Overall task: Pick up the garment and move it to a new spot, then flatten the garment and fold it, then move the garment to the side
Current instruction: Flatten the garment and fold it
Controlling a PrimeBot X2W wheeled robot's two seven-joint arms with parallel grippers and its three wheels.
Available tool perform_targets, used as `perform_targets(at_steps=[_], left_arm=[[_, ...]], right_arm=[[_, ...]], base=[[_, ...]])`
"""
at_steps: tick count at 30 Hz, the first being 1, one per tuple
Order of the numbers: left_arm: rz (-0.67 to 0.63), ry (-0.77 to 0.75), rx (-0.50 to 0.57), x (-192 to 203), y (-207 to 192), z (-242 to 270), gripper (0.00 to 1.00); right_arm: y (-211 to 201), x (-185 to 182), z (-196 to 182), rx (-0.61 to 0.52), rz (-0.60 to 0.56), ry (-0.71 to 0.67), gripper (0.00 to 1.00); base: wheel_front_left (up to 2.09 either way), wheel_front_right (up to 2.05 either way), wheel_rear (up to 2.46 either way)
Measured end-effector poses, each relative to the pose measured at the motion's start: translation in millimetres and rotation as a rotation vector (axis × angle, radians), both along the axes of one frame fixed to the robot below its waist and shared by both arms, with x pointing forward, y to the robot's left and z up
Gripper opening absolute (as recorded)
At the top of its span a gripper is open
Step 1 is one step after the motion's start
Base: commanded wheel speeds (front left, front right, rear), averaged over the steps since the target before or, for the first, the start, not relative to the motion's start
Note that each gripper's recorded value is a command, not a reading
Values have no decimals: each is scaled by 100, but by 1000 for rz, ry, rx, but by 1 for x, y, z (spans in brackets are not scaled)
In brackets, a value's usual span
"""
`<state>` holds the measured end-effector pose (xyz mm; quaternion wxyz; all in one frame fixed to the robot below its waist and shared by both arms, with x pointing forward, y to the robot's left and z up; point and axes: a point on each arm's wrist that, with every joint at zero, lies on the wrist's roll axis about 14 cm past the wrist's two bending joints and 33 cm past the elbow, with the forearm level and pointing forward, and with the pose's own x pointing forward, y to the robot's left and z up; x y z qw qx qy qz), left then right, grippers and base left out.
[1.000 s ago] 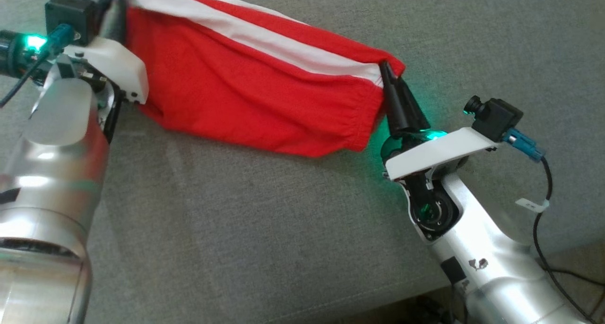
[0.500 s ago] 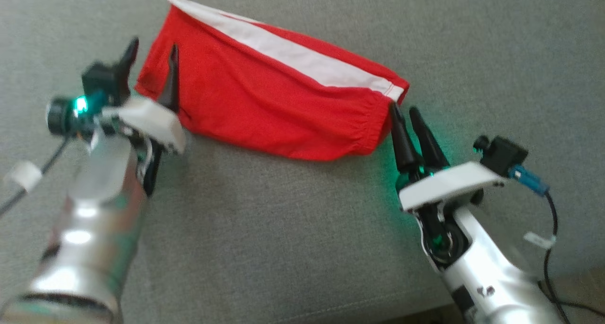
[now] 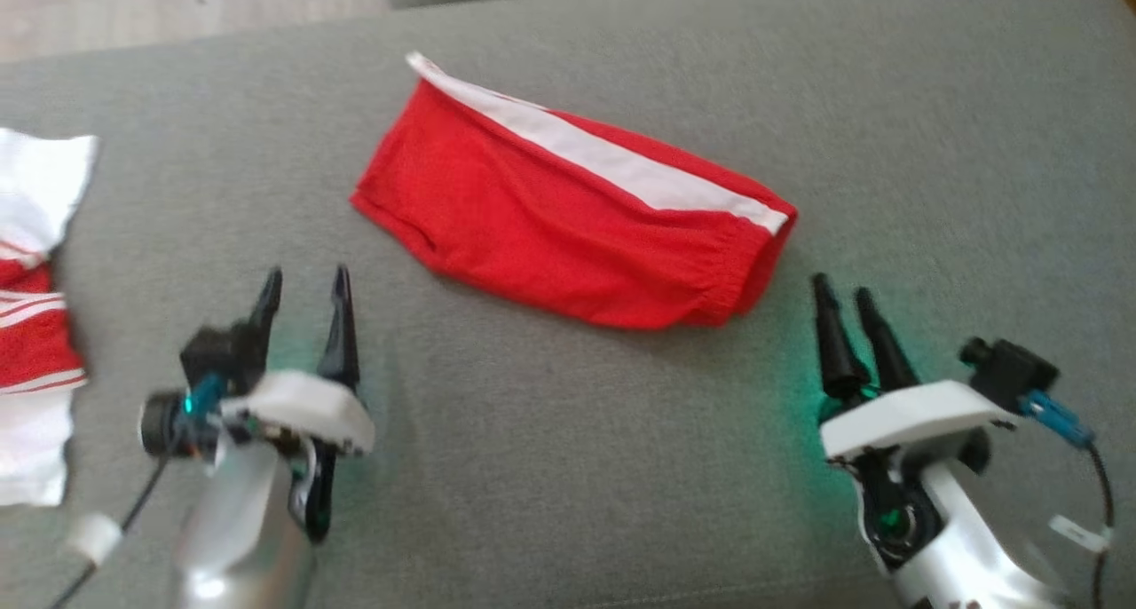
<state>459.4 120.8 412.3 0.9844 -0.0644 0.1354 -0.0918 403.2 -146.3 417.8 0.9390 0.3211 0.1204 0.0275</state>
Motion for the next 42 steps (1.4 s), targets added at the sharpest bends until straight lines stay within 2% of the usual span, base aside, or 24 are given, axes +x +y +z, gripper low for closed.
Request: perform_targets(at_steps=[14, 17, 23, 30, 37, 42], left_arm=[[233, -74, -54, -76, 56, 18, 100], [249, -69, -63, -87, 60, 16, 100], [257, -45, -84, -102, 55, 10, 100], [234, -12, -144, -86, 41, 3, 100], [112, -102, -214, 8, -1, 41, 100], [54, -38, -205, 47, -30, 21, 100]], right_arm=[[-17, -17, 28, -326, -1, -132, 100], [-19, -27, 21, -349, -1, -110, 100], [-10, -39, 13, -321, 16, -90, 100], [-9, -32, 11, -321, 21, -88, 100], [-7, -6, 12, -311, 20, -101, 100], [-23, 6, 6, -313, -21, -83, 100]], base=[[0, 0, 0], [0, 0, 0], [0, 0, 0], [0, 0, 0], [0, 0, 0], [0, 0, 0]])
